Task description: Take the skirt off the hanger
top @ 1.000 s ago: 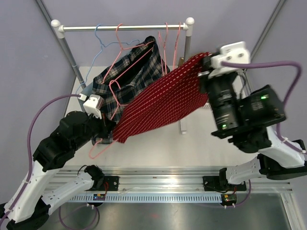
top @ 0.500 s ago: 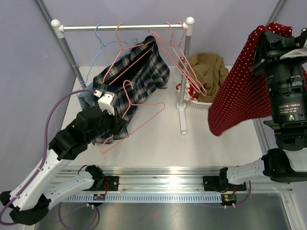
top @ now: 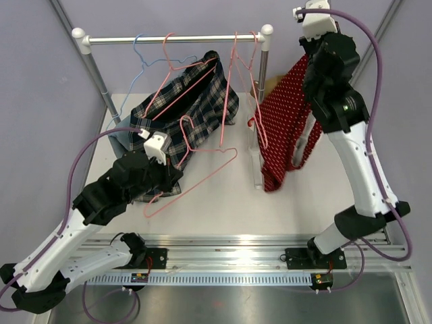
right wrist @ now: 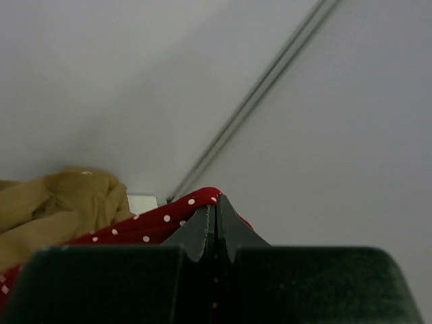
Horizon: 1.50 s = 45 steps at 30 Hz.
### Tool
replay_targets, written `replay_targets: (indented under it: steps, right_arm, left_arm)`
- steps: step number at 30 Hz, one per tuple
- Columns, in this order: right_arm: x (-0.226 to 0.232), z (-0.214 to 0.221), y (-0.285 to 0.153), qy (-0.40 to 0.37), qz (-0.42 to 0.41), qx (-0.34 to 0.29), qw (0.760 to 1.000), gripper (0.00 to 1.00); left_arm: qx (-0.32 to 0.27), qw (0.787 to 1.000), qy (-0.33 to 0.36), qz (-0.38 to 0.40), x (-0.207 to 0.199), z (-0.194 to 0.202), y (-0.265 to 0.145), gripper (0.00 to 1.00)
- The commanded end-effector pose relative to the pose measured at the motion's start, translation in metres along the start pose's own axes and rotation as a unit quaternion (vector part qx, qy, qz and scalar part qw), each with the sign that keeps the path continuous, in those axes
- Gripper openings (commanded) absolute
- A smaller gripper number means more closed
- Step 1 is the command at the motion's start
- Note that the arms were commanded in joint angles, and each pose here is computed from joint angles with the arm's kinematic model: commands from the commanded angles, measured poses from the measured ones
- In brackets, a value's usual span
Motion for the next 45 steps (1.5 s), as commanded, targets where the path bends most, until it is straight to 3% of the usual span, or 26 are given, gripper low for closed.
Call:
replay_targets:
  steps: [1,2,4,8,12,16,21,22,24,28,31,37,40,45]
  right_arm:
    - [-0.032,0.005,0.025,0.112,0.026,-0.012,0.993,0.0]
    - [-0.043,-0.003,0.03,0.15,0.03,-0.03,0.988,0.0]
    - [-0.038,0.01,0.058,0.161,0.04,-0.017,0.986,0.0]
    - [-0.026,0.003,0.096,0.2,0.041,-0.055,0.977,0.0]
    - [0.048,0.016,0.138,0.225,-0.052,-0.055,0.971,0.0]
    - [0.143,0.069,0.162,0.234,-0.141,0.001,0.962,0.0]
    - [0.186,0.097,0.15,0.28,-0.199,0.029,0.939,0.0]
    - [0.193,0.106,0.147,0.278,-0.205,0.046,0.937,0.25]
    - [0.195,0.118,0.14,0.275,-0.205,0.084,0.936,0.97]
    - [0.186,0.135,0.112,0.289,-0.199,0.132,0.927,0.99]
    - [0.154,0.12,0.082,0.32,-0.186,0.099,0.924,1.0]
    - [0.132,0.135,0.013,0.337,-0.213,0.099,0.912,1.0]
    - [0.112,0.132,-0.019,0.369,-0.218,0.088,0.899,0.99]
    - [0.121,0.138,-0.074,0.422,-0.288,0.075,0.856,0.99]
  left_arm:
    - [-0.027,1.0,0.005,0.013,-0.005,-0.012,-0.007,0.0]
    - [-0.024,1.0,0.009,0.011,-0.004,-0.011,-0.007,0.0]
    - [-0.022,1.0,0.014,0.008,-0.003,-0.01,-0.007,0.0]
    - [-0.023,1.0,0.015,0.014,-0.004,-0.008,-0.005,0.0]
    - [-0.025,1.0,0.01,0.008,-0.002,-0.005,0.004,0.0]
    - [-0.043,0.999,0.0,-0.014,0.001,-0.014,0.009,0.0]
    - [-0.046,0.998,0.007,-0.047,0.004,-0.025,0.012,0.0]
    - [-0.048,0.997,0.01,-0.06,0.007,-0.028,0.012,0.0]
    - [-0.057,0.996,0.02,-0.07,0.005,-0.042,0.007,0.0]
    - [-0.084,0.99,0.046,-0.107,0.004,-0.076,0.001,0.0]
    - [-0.113,0.985,0.065,-0.117,-0.004,-0.108,-0.012,0.0]
    - [-0.146,0.975,0.098,-0.135,-0.02,-0.16,-0.01,0.0]
    - [-0.165,0.972,0.105,-0.128,-0.032,-0.18,0.0,0.0]
    - [-0.207,0.966,0.107,-0.116,-0.052,-0.212,0.035,0.0]
Point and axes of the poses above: each gripper's point midway between its finger pads, its own y axis out along the fingers, its own x axis along the line the jaws close on, z = x × y, the point moved 4 cm from there along -y, back along the fingers, and after that the axes turned 7 degrees about -y, right-handed, at the moved point
